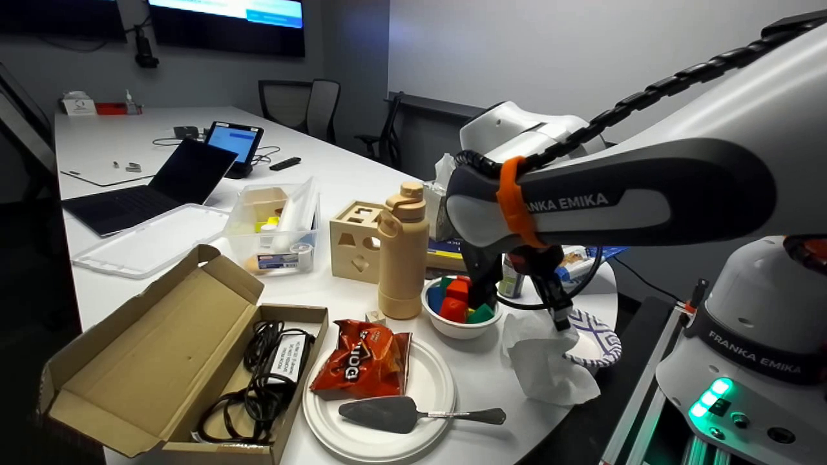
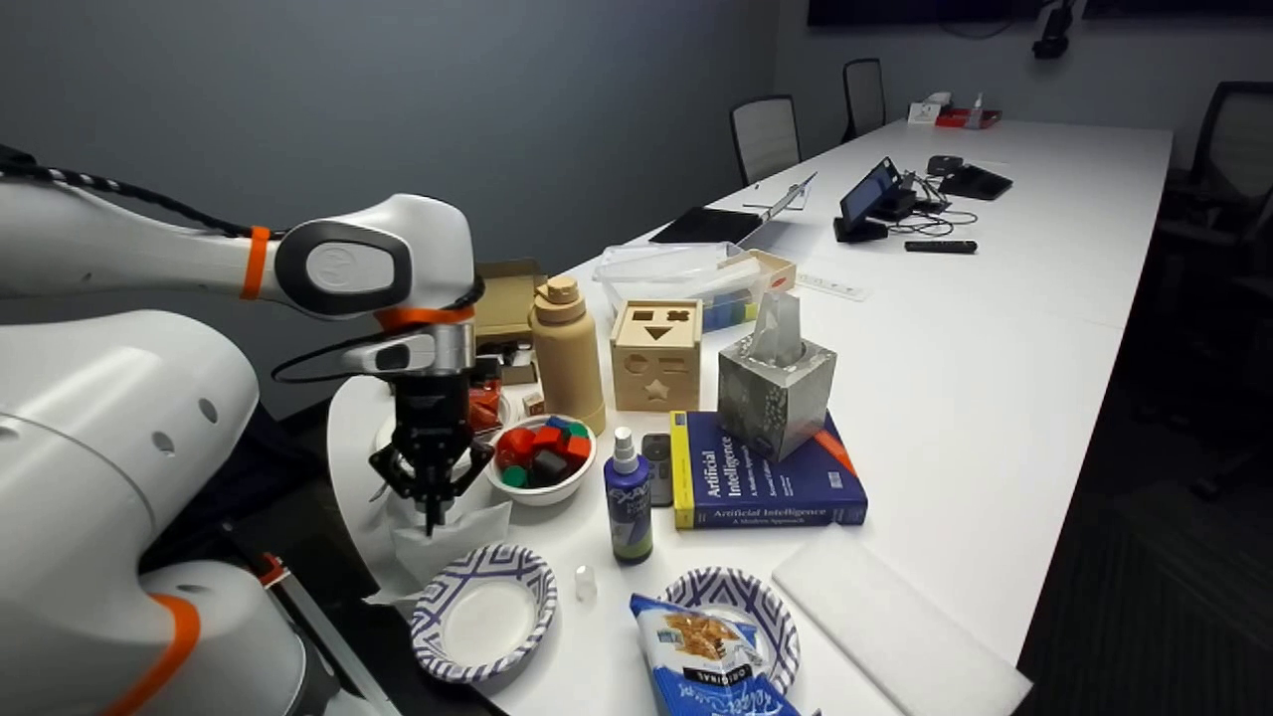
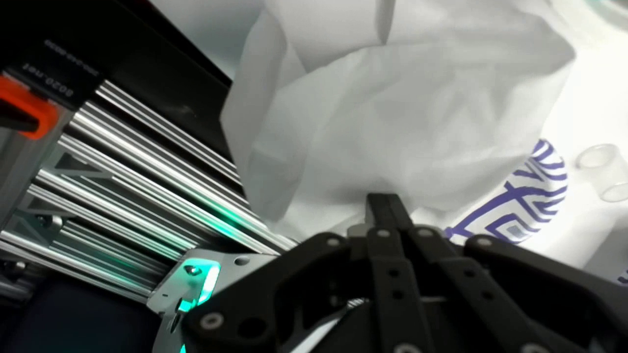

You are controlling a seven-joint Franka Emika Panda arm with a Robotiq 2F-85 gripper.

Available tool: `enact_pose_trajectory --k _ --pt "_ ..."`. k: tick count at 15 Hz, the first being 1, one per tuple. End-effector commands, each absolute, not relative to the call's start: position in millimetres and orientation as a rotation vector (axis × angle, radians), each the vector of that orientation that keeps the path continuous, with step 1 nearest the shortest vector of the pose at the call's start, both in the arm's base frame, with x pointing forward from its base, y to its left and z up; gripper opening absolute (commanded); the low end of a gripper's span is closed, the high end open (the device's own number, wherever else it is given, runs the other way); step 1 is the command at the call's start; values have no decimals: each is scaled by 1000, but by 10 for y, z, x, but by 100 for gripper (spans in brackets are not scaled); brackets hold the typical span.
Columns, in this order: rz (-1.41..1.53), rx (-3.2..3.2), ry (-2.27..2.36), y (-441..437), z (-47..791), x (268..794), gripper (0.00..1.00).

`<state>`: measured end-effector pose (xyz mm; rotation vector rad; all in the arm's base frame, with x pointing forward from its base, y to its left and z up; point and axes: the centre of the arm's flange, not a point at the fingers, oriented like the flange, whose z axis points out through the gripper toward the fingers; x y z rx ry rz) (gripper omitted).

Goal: Grab the tissue and wipe the table

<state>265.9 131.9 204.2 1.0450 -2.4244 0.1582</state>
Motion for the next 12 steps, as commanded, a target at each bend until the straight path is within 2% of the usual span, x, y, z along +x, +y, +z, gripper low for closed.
enact_pose_trajectory --k 1,6,7,8,9,10,12 --pt "201 1035 -2348 880 2130 2024 0" --pt "197 987 -2263 777 1990 1910 0" --pt "188 992 -2245 779 1942 1902 6" --pt "185 997 -2226 778 1901 1895 2" --pt "177 1003 -2208 781 1847 1890 4" --pt "175 1005 -2194 784 1798 1879 30" --pt "180 1005 -2188 785 1727 1866 32"
